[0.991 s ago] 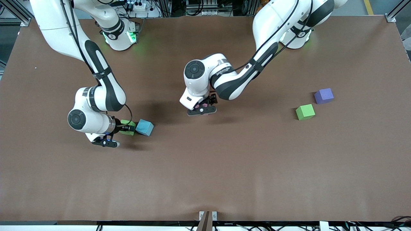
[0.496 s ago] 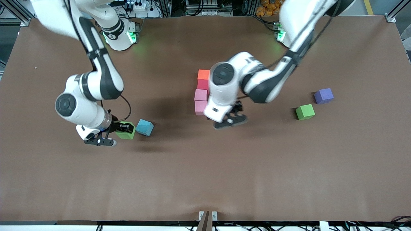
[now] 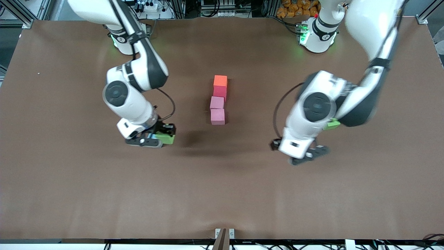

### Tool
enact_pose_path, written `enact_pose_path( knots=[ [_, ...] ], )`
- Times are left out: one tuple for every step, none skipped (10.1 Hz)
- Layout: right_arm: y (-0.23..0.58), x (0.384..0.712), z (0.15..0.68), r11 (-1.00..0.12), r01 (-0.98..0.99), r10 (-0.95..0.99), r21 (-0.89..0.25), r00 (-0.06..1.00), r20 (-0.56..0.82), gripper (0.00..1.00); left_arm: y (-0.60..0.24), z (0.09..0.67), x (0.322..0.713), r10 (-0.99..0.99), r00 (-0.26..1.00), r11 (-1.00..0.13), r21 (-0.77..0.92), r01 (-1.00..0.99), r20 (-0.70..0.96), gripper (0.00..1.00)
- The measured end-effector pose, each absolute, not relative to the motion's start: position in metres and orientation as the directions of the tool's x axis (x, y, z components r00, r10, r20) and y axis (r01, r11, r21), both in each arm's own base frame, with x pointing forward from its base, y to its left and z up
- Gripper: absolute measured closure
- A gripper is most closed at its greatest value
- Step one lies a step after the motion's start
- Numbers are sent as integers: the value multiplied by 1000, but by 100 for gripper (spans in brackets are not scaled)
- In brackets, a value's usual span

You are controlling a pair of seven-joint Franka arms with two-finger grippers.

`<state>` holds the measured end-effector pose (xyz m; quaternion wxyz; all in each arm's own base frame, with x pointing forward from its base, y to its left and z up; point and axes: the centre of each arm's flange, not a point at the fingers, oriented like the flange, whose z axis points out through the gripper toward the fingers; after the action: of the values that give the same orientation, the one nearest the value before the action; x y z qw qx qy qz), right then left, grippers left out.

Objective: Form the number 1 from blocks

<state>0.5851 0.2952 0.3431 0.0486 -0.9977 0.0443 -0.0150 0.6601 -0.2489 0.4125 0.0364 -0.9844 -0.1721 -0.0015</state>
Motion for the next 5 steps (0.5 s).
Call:
enact_pose_path(
  knots=[
    [312, 586, 343, -994, -65, -69, -91, 997, 42, 39, -214, 426, 667, 349, 937, -934, -83, 349, 16, 0],
    [331, 586, 341, -996, -37, -42, -84, 998, 56, 39, -185, 442, 670, 365, 931, -926, -93, 366, 21, 0],
    [351, 585, 337, -997, -9, -14, -80, 998, 68, 39, -160, 456, 672, 378, 925, -920, -101, 379, 28, 0],
    [373, 584, 332, -996, 10, 3, -89, 997, 73, 39, -136, 468, 673, 384, 923, -917, -105, 385, 34, 0],
    [392, 583, 327, -993, 11, 3, -116, 998, 68, 39, -114, 474, 674, 386, 922, -916, -106, 387, 31, 0]
  ],
)
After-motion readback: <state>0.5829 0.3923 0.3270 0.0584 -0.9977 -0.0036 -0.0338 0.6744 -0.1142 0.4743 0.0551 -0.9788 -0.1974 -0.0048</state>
